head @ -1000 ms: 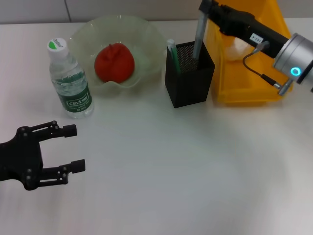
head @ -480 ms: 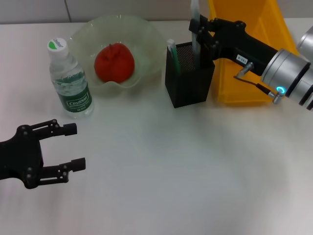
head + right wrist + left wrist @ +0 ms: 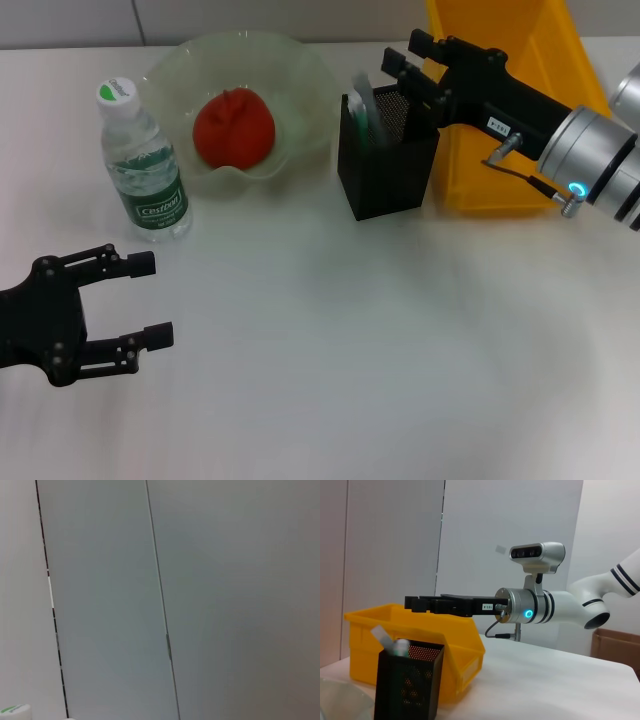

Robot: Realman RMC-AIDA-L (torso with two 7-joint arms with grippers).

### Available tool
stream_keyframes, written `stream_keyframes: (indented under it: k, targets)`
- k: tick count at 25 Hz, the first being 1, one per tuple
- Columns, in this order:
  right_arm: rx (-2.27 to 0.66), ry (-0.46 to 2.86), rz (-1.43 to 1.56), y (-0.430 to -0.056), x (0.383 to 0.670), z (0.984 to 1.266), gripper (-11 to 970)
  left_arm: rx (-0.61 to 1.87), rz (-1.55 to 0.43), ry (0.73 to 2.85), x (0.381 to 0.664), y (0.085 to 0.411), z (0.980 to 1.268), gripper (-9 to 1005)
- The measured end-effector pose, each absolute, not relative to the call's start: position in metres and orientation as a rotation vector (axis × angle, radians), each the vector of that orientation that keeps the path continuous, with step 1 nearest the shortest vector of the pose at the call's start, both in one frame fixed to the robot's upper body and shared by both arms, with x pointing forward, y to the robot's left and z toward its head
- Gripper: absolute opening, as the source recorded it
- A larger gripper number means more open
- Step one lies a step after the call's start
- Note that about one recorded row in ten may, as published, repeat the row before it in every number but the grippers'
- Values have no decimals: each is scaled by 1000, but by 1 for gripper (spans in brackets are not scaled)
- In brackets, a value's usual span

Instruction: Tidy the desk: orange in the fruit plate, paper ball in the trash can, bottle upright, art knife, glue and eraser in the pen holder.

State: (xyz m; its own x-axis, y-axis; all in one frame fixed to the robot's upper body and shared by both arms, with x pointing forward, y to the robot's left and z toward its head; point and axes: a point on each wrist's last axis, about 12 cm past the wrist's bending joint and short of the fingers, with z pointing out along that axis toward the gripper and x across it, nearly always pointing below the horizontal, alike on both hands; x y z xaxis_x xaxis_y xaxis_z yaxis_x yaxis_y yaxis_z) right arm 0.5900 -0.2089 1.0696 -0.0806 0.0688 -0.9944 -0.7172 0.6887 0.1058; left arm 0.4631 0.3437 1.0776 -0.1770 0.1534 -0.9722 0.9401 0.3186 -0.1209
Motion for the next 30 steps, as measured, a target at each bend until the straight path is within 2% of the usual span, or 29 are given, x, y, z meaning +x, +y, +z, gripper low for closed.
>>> stream_keyframes:
  k: [7,10,15,21,30]
  targets:
    - [-546,1525,719,-209,589,1069,487,1020,-988,1587,463,344,1078,798]
    - [-543,1520,724,-209,588,1069,711,1022,-988,1585,463,344,1078,798]
    - [-513,1482,747,-211,586,1073,755,1024,-990,1584,464,344,1078,798]
    - [-481,1430,846,-220,581,1084,755,1024,-997,1581,465,343,1080,798]
    - [-534,1328,1086,-252,547,1105,756,1018,-1009,1577,466,337,1078,798]
